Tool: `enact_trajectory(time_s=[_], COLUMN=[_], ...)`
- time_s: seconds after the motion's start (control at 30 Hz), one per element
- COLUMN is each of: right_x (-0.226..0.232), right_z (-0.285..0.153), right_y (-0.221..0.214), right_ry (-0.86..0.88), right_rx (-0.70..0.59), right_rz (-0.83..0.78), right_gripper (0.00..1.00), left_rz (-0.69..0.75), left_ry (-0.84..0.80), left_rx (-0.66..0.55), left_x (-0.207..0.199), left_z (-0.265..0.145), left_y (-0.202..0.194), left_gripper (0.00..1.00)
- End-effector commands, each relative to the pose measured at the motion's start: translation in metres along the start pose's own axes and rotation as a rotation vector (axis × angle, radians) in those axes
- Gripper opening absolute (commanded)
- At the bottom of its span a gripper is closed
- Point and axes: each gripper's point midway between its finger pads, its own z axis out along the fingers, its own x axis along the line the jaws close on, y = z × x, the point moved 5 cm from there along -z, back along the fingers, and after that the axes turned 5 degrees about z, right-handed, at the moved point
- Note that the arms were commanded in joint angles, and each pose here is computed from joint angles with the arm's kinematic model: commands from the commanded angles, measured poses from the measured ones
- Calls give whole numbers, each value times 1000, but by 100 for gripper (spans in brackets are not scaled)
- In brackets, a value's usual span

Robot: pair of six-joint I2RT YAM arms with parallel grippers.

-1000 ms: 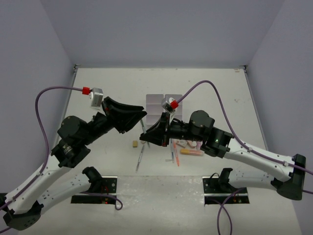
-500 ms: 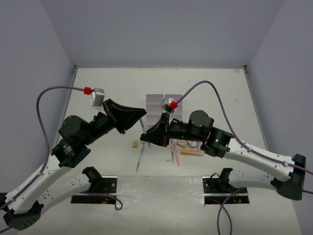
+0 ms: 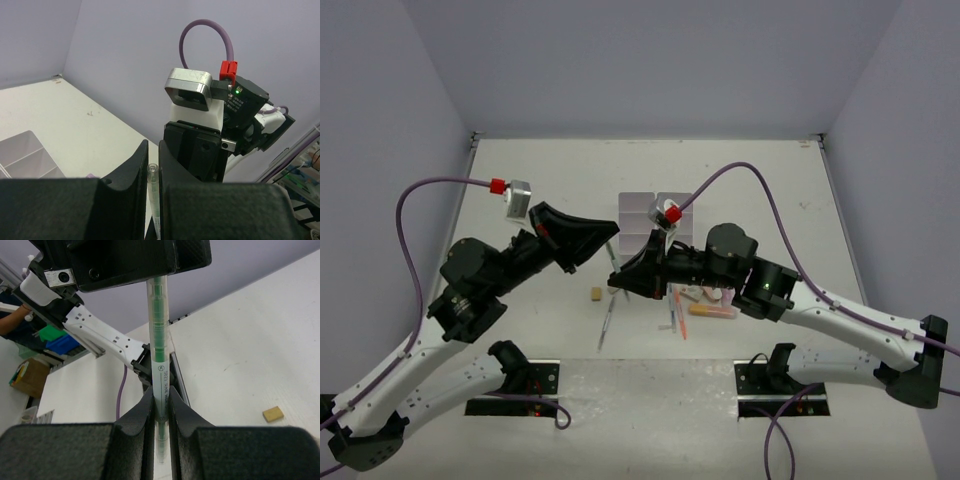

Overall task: Sort the stationery into containers
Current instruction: Close the pen cap on the pen.

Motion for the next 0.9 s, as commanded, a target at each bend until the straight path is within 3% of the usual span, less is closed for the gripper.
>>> enact_trajectory(time_s=[0.0,0.87], right_x=[25,37], right_z=[-8,-1], right_y=[53,107], right_ry=[27,0], right_rx=[-185,-278], right_rz=[-64,-134], right_gripper=[0,0], left_rz=[-17,-36], left_ry=[-14,-4], left_rx=[65,147], left_x=[5,16], left_z=[-1,-10], left_y=[-19,-52], left_gripper=[0,0])
